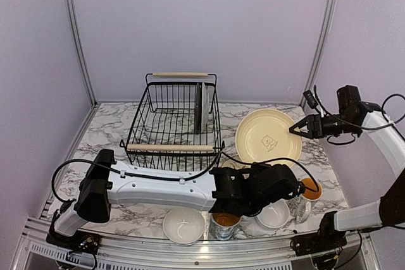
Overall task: Load the mixed dishes into the dish rack
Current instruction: Pass from the right arm to the left, then insert the plate into the dish rack.
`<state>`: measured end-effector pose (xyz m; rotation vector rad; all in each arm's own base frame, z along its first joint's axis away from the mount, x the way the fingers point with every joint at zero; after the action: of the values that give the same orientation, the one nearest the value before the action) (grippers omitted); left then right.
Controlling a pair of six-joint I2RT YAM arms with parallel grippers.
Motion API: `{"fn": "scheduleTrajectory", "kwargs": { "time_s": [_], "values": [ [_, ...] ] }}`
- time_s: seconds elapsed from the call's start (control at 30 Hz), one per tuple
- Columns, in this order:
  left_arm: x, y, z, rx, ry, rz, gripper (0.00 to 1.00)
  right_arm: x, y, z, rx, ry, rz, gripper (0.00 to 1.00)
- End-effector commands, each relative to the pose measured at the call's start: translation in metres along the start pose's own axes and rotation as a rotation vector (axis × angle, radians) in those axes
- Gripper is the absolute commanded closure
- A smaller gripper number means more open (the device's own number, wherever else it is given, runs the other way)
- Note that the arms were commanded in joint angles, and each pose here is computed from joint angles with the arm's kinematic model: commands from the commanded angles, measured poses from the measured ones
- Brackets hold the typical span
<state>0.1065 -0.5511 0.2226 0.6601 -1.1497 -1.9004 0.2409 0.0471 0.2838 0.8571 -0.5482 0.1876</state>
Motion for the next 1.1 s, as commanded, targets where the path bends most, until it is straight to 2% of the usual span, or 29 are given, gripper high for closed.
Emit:
{"fn": "scheduleTrajectory", "kwargs": {
  "time_s": [0.0, 0.13, 0.23, 0.47, 0.6, 0.77, 0.83, 0.97, 1.07],
  "values": [
    [0.001, 0.044, 0.022, 0.105, -0.103, 0.123, 1.00, 0.022, 0.015, 0.030, -0.005, -0.095, 0.099, 0.37],
    [0.001, 0.066, 0.040, 0.078, -0.231, 0.249, 1.00, 0.033, 0.020, 0.049, -0.006, -0.169, 0.140, 0.36],
    [-0.009, 0.079, 0.050, 0.042, -0.282, 0.324, 1.00, 0.046, 0.029, 0.065, -0.047, -0.213, 0.192, 0.35],
    [-0.067, 0.136, 0.084, 0.016, -0.432, 0.644, 1.00, 0.061, 0.033, 0.077, -0.042, -0.287, 0.187, 0.35],
    [-0.129, 0.176, 0.091, 0.063, -0.443, 0.890, 1.00, 0.067, 0.024, 0.087, -0.121, -0.352, 0.233, 0.34],
    [-0.218, 0.214, 0.103, 0.118, -0.518, 1.244, 1.00, 0.051, 0.005, 0.077, -0.206, -0.376, 0.296, 0.35],
    [-0.250, 0.219, 0.108, 0.163, -0.530, 1.372, 1.00, 0.046, -0.001, 0.071, -0.196, -0.373, 0.303, 0.35],
    [-0.306, 0.210, 0.103, 0.172, -0.568, 1.520, 1.00, 0.035, -0.016, 0.058, -0.174, -0.361, 0.299, 0.35],
    [-0.339, 0.200, 0.089, 0.089, -0.684, 1.620, 1.00, 0.029, -0.037, 0.044, -0.174, -0.373, 0.281, 0.35]
  ]
}}
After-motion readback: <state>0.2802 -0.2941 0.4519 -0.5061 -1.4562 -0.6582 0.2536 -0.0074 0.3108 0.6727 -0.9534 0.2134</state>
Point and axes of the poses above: each gripper's point midway between its finger pads, its own z axis back along the fingers, its own y axis along the line the jaws close on, x = y × z, the point moved 9 cm from there along z, back along the fingers, and after that the axes turned 13 degrees about -z, right-handed, at the moved point
